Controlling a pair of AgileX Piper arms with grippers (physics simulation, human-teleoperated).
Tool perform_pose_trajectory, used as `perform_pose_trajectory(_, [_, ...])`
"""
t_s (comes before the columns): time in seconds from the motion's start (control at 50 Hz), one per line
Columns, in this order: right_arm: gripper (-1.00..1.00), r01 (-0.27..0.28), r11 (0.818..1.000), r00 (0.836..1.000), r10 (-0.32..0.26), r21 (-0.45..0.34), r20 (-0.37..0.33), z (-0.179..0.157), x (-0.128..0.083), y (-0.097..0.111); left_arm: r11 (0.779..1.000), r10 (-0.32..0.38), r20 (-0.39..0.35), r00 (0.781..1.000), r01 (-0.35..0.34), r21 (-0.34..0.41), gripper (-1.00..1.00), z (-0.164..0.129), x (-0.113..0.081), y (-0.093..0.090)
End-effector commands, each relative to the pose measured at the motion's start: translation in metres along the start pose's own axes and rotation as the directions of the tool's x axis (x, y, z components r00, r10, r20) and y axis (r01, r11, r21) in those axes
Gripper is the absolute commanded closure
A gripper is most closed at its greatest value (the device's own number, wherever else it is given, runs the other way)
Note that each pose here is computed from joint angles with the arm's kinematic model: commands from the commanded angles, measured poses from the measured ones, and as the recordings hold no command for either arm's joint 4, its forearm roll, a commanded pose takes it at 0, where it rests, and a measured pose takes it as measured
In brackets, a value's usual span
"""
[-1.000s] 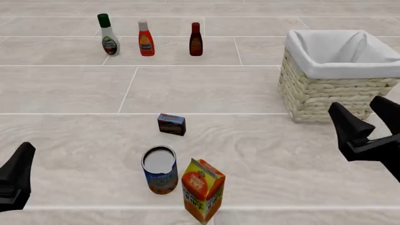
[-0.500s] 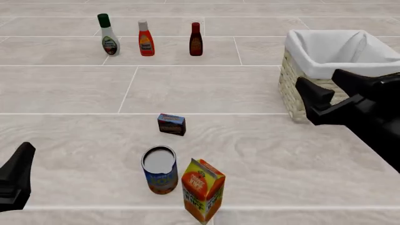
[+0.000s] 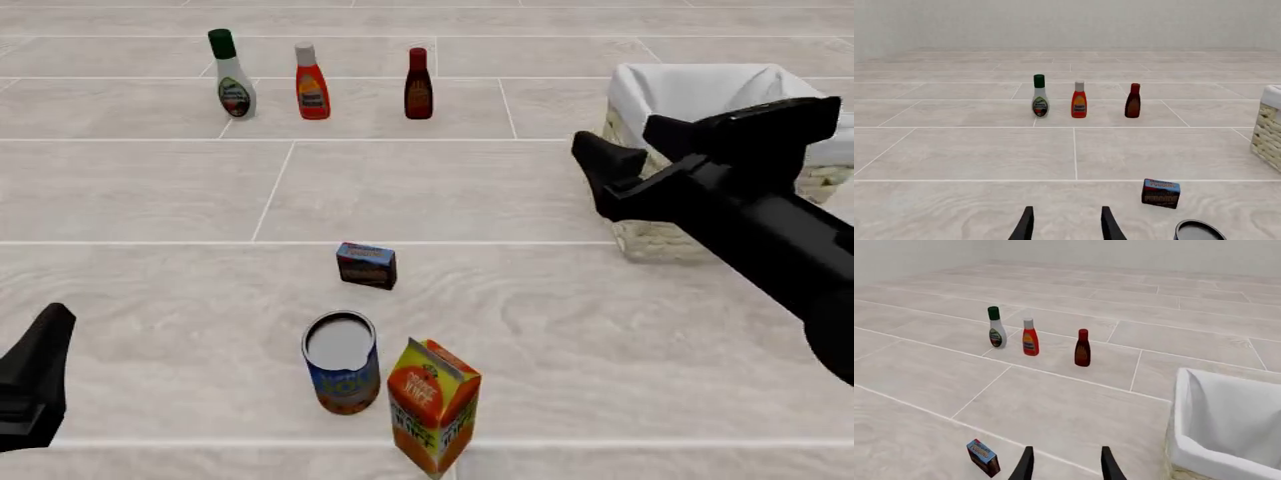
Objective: Pick the chocolate pudding and place it in the basket.
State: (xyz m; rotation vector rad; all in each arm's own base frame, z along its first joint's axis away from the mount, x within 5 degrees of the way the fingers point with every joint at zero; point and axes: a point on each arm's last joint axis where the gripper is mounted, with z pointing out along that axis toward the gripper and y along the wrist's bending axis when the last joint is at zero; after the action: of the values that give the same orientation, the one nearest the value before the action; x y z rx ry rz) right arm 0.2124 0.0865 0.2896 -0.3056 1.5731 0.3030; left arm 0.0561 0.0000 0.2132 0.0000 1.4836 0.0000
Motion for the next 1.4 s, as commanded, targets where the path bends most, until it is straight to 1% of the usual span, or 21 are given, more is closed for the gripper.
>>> perform_pose_trajectory(0.02, [-1.0, -0.004, 0.999, 1.0, 0.004, -0.039, 0.001, 0.02, -0.006, 0.01, 1.0, 0.0, 0.0, 1.0, 0.0, 0.0, -1.0, 0.0, 0.0, 0.0])
perform_pose_trajectory(0.08, [-1.0, -0.004, 0.999, 1.0, 0.004, -0.048, 0.005, 0.026, -0.007, 0.012, 1.0, 0.0, 0.0, 1.0, 0.0, 0.0, -1.0, 0.0, 0.0, 0.0])
perform_pose_trajectory(0.12, [-1.0, -0.013, 0.998, 1.0, 0.013, -0.057, 0.0, 0.031, -0.006, 0.015, 1.0, 0.0, 0.0, 1.0, 0.0, 0.0, -1.0, 0.0, 0.0, 0.0])
perform_pose_trajectory(0.2, [-1.0, -0.008, 0.997, 1.0, 0.008, -0.071, -0.003, 0.038, -0.005, 0.019, 1.0, 0.0, 0.0, 1.0, 0.0, 0.0, -1.0, 0.0, 0.0, 0.0])
perform_pose_trajectory(0.32, [-1.0, -0.022, 0.993, 1.0, 0.02, -0.116, -0.018, 0.053, -0.004, 0.033, 1.0, 0.0, 0.0, 1.0, 0.0, 0.0, -1.0, 0.0, 0.0, 0.0])
perform_pose_trajectory(0.4, [-1.0, -0.015, 0.991, 1.0, 0.012, -0.135, -0.024, 0.059, -0.003, 0.04, 1.0, 0.0, 0.0, 1.0, 0.0, 0.0, -1.0, 0.0, 0.0, 0.0])
perform_pose_trajectory(0.42, [-1.0, -0.02, 0.988, 0.999, 0.015, -0.153, -0.032, 0.064, -0.002, 0.046, 1.0, 0.0, 0.0, 1.0, 0.0, 0.0, -1.0, 0.0, 0.0, 0.0])
perform_pose_trajectory(0.62, [-1.0, -0.007, 0.981, 0.999, -0.003, -0.196, -0.05, 0.079, -0.004, 0.062, 1.0, 0.0, 0.0, 1.0, 0.0, 0.0, -1.0, 0.0, 0.0, 0.0])
perform_pose_trajectory(0.76, [-1.0, -0.003, 0.978, 0.997, -0.012, -0.208, -0.073, 0.09, -0.002, 0.068, 1.0, 0.0, 0.0, 1.0, 0.0, 0.0, -1.0, 0.0, 0.0, 0.0])
perform_pose_trajectory(0.8, [-1.0, 0.009, 0.976, 0.997, -0.025, -0.216, -0.074, 0.093, -0.002, 0.071, 1.0, 0.0, 0.0, 1.0, 0.0, 0.0, -1.0, 0.0, 0.0, 0.0])
perform_pose_trajectory(0.92, [-1.0, 0.022, 0.974, 0.996, -0.041, -0.224, -0.08, 0.102, -0.005, 0.076, 1.0, 0.0, 0.0, 1.0, 0.0, 0.0, -1.0, 0.0, 0.0, 0.0])
perform_pose_trajectory(0.96, [-1.0, 0.018, 0.974, 0.996, -0.037, -0.225, -0.082, 0.106, -0.007, 0.077, 1.0, 0.0, 0.0, 1.0, 0.0, 0.0, -1.0, 0.0, 0.0, 0.0])
perform_pose_trajectory(1.12, [-1.0, 0.024, 0.969, 0.993, -0.052, -0.244, -0.109, 0.12, -0.001, 0.087, 1.0, 0.0, 0.0, 1.0, 0.0, 0.0, -1.0, 0.0, 0.0, 0.0])
perform_pose_trajectory(1.4, [-1.0, 0.029, 0.966, 0.988, -0.067, -0.257, -0.139, 0.14, 0.001, 0.097, 1.0, 0.0, 0.0, 1.0, 0.0, 0.0, -1.0, 0.0, 0.0, 0.0])
